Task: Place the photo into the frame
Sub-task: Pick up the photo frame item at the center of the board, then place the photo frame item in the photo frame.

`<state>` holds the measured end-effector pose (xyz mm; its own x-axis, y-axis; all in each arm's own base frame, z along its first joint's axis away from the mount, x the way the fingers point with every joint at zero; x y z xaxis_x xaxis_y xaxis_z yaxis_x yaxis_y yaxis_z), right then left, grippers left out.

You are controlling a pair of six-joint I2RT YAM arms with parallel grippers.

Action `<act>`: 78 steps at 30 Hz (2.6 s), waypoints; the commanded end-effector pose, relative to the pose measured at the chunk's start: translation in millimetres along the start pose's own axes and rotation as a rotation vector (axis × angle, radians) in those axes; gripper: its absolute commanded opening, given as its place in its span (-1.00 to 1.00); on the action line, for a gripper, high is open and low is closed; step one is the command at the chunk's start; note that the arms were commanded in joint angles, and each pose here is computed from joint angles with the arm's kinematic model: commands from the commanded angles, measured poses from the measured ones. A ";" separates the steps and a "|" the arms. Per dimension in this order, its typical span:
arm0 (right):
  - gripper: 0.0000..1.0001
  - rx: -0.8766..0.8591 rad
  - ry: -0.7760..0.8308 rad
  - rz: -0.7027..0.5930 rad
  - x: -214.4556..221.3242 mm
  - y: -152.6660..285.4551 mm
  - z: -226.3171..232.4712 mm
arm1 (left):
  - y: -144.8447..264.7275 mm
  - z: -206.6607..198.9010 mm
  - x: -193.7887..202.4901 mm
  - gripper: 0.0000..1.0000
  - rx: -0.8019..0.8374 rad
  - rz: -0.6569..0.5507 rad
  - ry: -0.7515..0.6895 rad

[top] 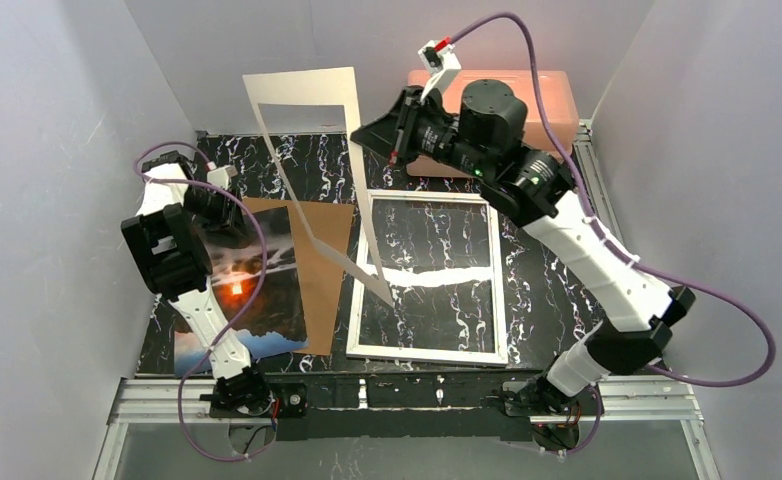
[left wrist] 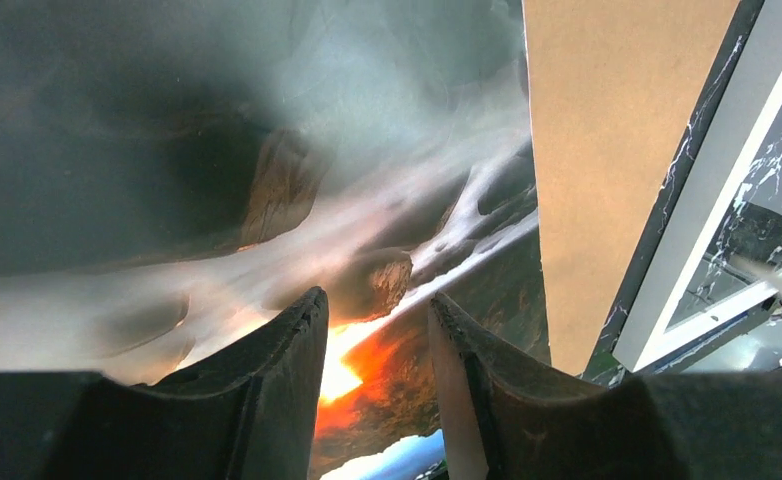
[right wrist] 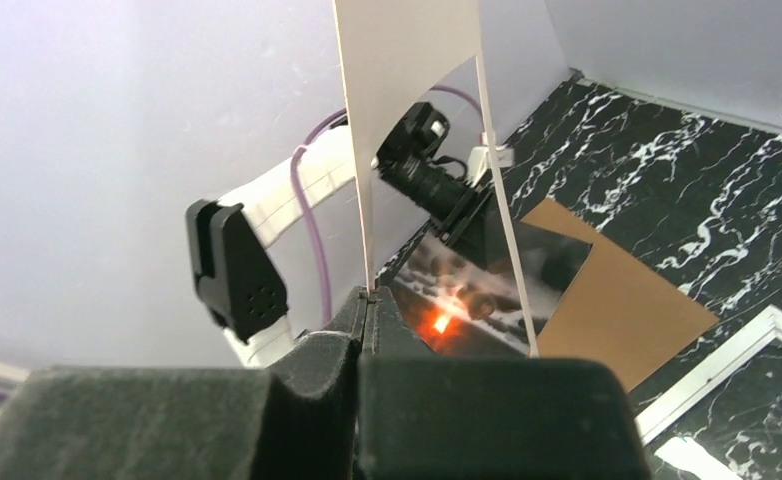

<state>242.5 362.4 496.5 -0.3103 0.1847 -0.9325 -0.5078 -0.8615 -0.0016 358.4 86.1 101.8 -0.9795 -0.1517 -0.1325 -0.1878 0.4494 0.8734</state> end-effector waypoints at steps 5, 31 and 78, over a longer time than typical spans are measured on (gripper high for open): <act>-0.97 -0.056 -0.107 0.056 9.0 48.4 18.8 | 7.9 -25.7 -10.1 -0.20 -0.022 -0.049 -0.063; -0.97 0.488 -0.155 0.489 154.9 143.5 -215.7 | -5.9 -37.5 -4.7 -0.24 -0.064 -0.024 -0.133; -0.97 0.498 0.001 0.569 164.1 130.1 -281.2 | -15.9 -34.3 0.5 -0.29 -0.076 0.008 -0.137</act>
<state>346.4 147.7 224.2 -0.6823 -0.2024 -0.7025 -0.5548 -0.4825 0.6778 367.8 52.6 85.5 -0.9879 -0.0423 -0.1492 -0.1539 0.3862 0.9095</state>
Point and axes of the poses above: each gripper's point midway between its finger pads, its own y axis back along the fingers, its own z axis along the line the jaws close on, x = y × z, the point moved 3 cm from there along y, back along the fingers, and after that the axes turned 11 degrees about y, right-handed, at the moved point
